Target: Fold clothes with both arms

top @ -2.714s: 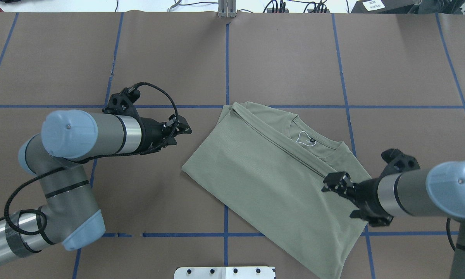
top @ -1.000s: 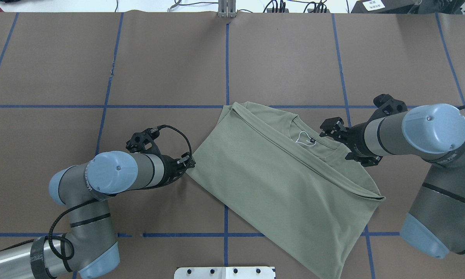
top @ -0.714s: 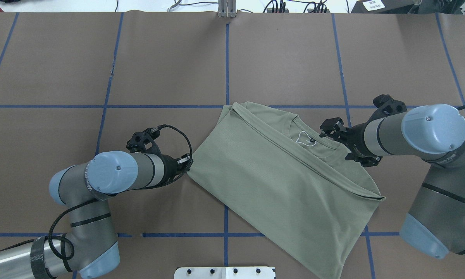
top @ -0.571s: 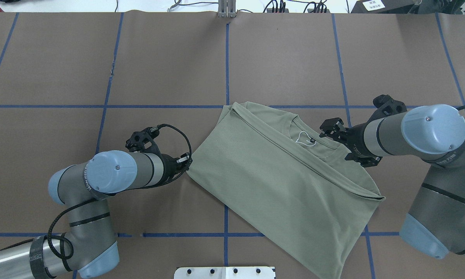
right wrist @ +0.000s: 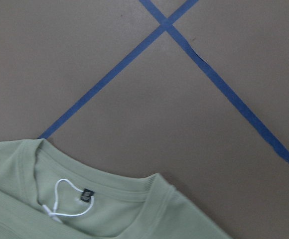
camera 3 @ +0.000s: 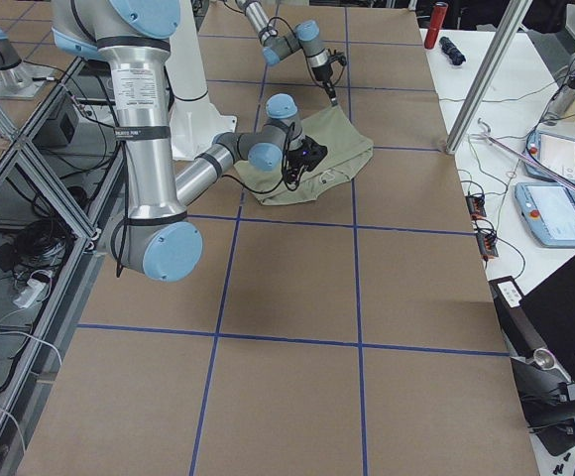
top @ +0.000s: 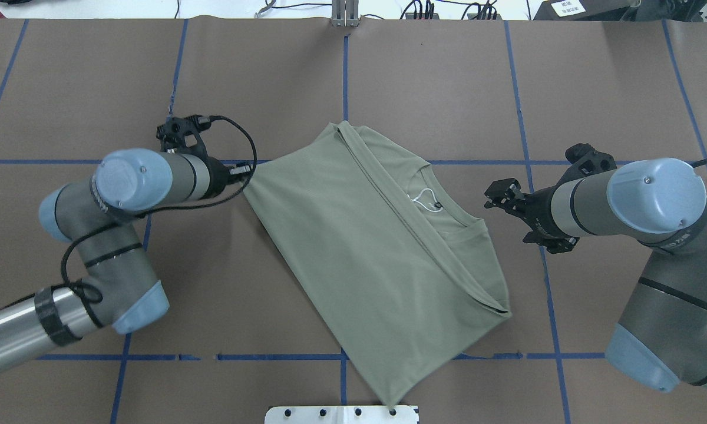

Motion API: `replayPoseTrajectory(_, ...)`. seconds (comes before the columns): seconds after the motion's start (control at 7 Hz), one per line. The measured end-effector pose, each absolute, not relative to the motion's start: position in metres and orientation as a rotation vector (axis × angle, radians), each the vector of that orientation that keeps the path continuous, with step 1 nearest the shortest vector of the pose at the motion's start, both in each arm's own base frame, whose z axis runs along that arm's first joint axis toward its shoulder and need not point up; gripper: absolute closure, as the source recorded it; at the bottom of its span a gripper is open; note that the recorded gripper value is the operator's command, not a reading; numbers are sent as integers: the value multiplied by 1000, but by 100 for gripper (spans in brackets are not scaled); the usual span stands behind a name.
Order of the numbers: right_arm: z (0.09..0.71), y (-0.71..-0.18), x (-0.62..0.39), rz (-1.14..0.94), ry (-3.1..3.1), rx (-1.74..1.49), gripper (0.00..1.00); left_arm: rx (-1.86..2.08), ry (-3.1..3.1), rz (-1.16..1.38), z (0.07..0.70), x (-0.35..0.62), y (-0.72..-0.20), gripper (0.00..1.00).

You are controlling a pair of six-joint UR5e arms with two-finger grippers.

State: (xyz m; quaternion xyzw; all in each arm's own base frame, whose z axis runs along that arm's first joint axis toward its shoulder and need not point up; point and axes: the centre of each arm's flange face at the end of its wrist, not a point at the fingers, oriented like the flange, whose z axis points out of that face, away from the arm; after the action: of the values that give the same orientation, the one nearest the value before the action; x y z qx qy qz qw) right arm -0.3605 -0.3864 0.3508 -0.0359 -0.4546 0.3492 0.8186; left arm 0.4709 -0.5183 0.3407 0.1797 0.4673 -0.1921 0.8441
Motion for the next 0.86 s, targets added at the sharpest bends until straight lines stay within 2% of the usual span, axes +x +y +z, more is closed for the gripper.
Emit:
replayPoseTrajectory(0.29,349,-387,-360,745,-973,-74,0,453,981,-478,318,475,-625,100)
replayPoseTrajectory(0.43,347,-388,-360,745,-976,-73,0,475,997,-505,305,482,-662,100)
replayPoseTrajectory(0.57,346,-388,-360,744,-979,-73,0,491,1013,-517,299,488,-686,73)
replayPoseTrajectory(0.71,345,-387,-361,742,-980,-76,0,500,1022,-521,300,492,-698,57)
replayPoseTrajectory(0.86,340,-388,-363,738,-991,-75,0,509,1021,-514,304,490,-702,57)
